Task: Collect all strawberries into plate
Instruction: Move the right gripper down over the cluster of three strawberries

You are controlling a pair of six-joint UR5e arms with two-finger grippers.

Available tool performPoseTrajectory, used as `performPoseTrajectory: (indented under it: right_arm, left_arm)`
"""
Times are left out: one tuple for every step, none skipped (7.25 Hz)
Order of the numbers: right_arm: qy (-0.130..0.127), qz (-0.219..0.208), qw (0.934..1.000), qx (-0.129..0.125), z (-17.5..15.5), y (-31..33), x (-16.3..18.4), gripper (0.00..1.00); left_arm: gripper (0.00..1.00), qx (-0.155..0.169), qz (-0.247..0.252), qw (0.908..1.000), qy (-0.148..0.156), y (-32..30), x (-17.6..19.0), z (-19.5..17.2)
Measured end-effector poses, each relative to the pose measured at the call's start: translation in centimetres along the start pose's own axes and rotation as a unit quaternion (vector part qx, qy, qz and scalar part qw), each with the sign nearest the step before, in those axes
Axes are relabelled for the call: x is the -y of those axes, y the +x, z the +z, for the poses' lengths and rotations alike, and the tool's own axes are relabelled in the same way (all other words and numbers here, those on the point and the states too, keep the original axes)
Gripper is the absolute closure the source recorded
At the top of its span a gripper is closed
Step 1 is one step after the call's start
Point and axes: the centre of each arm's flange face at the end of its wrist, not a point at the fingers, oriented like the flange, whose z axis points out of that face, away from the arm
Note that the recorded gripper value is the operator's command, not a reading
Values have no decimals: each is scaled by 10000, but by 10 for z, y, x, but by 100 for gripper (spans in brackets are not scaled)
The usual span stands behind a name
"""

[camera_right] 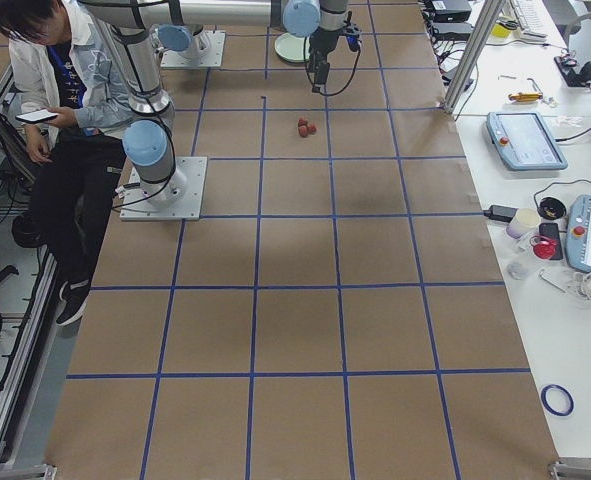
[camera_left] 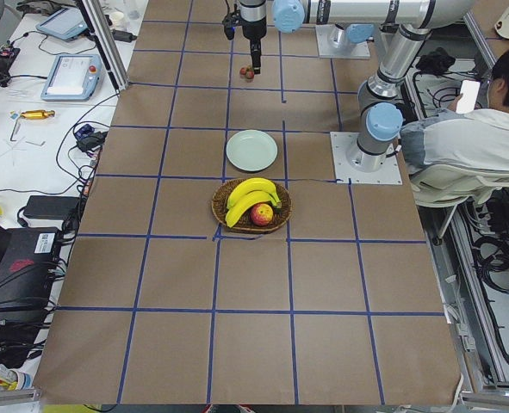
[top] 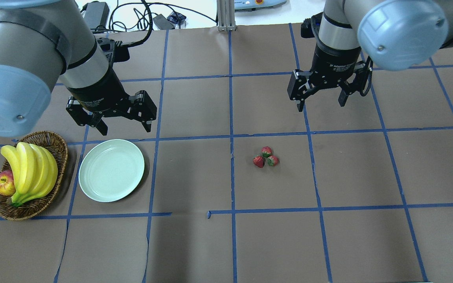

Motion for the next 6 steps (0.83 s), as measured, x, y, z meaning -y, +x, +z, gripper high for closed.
performPoseTrajectory:
  right_arm:
    - [88,151,9998,21,23,-4,10,0]
    - [209,289,9993,99,47,-10,19,0]
    - [273,482,9982,220,70,-16,25,0]
    - [239,654,9972,286,90,-20,26,0]
    - [140,865,9954,386,109,-24,24,0]
    - [36,1089,9927,519,124,-28,25,0]
  left_arm:
    - [0,-5,0,10000,-9,0,0,1]
    - [0,-9,2,10000,-21,0,0,2]
    - [0,-7,5,10000,-43,1,-1,4]
    - [0,-5,6,10000,-57,1,-1,6]
    - [0,-4,7,10000,-61,1,-2,6]
    - [0,-2,7,10000,-64,1,-2,6]
